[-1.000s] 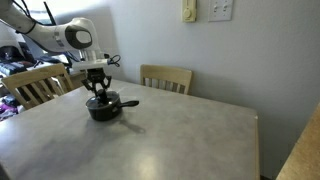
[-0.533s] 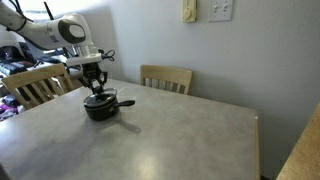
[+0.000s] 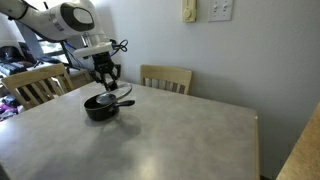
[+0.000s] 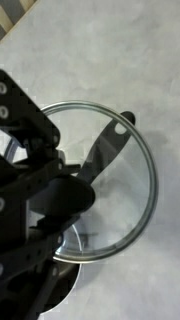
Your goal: Take the lid off the pot
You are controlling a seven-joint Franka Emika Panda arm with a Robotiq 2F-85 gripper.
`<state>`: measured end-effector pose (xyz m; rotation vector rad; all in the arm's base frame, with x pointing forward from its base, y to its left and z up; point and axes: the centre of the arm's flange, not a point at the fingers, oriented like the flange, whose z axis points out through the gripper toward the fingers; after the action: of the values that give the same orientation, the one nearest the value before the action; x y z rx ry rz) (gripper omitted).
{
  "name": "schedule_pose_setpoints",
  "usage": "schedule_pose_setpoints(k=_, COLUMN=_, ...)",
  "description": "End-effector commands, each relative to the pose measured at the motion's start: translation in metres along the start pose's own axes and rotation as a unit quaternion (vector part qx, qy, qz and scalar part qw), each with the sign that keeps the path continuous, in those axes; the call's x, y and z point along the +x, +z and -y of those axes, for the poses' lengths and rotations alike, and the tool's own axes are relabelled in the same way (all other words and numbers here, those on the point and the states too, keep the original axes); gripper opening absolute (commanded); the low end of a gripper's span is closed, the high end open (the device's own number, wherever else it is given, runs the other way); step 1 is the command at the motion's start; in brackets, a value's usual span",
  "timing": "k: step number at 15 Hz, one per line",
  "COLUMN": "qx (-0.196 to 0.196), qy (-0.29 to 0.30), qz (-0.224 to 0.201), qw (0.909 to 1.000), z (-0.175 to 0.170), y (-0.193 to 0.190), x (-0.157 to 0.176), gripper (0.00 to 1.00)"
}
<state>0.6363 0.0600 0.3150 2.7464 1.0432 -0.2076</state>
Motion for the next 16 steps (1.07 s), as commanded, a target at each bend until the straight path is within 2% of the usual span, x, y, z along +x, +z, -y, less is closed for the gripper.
schedule_pose_setpoints(k=1, qx=-0.007, qy=0.018, qz=0.011, qw=0.9998, z=-0.017, y=-0.007, x=-0.047, gripper=0.15)
schedule_pose_setpoints(k=7, qx=0.002, qy=0.077, qz=0.022, qw=0.9968, z=-0.062, y=0.007, x=-0.106, gripper=0.15)
schedule_pose_setpoints(k=8, qx=0.005, qy=0.091, qz=0.025, qw=0.9955, z=-0.052, y=0.012, x=-0.115, gripper=0.15)
schedule_pose_setpoints(k=11, qx=0.018, qy=0.126, qz=0.033, qw=0.9914, z=-0.056, y=0.039, x=-0.139, gripper=0.15)
schedule_pose_setpoints(k=16, qx=0.043, qy=0.158, qz=0.044, qw=0.9855, z=-0.051, y=0.084, x=-0.156, gripper=0.15)
